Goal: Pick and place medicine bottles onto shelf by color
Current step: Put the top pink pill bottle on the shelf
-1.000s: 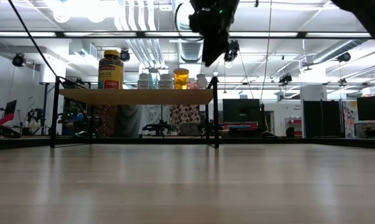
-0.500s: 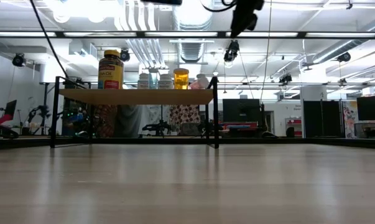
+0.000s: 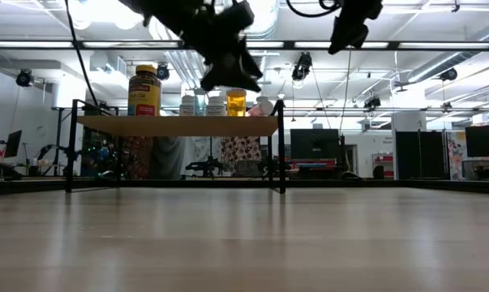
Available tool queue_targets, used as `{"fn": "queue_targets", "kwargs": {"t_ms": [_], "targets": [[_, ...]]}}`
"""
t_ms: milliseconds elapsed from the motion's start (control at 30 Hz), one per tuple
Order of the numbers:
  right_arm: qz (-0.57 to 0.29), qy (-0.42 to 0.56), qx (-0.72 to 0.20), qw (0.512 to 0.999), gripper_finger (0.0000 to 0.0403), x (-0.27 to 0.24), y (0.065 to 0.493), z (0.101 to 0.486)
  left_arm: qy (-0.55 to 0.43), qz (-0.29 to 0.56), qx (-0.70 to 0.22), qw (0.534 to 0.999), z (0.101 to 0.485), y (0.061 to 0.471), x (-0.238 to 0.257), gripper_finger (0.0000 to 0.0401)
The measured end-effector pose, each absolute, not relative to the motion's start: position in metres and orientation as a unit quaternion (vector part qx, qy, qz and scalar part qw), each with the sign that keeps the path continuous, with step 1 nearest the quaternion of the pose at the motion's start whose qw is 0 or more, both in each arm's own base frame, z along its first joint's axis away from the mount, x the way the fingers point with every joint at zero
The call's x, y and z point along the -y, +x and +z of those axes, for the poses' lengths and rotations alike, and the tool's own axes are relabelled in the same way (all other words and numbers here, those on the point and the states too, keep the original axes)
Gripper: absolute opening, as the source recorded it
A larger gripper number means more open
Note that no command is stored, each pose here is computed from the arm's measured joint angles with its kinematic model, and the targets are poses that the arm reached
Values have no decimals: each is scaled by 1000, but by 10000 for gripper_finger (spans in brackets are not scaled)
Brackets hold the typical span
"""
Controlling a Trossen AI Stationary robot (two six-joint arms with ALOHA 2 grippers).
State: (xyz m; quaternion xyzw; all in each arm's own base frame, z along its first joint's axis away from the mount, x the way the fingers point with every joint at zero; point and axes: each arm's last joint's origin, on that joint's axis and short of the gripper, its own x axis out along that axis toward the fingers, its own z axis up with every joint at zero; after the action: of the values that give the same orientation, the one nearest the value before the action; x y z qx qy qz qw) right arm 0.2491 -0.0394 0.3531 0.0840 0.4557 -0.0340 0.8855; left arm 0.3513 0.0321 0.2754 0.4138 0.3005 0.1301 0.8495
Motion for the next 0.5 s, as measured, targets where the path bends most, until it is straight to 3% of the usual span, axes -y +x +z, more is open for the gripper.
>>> {"fn": "queue_targets", "kwargs": {"t_ms": [500], "targets": [[-26,96,-465,880,144,38,245,338,384,100,-322,860,255,353,-74,217]]}}
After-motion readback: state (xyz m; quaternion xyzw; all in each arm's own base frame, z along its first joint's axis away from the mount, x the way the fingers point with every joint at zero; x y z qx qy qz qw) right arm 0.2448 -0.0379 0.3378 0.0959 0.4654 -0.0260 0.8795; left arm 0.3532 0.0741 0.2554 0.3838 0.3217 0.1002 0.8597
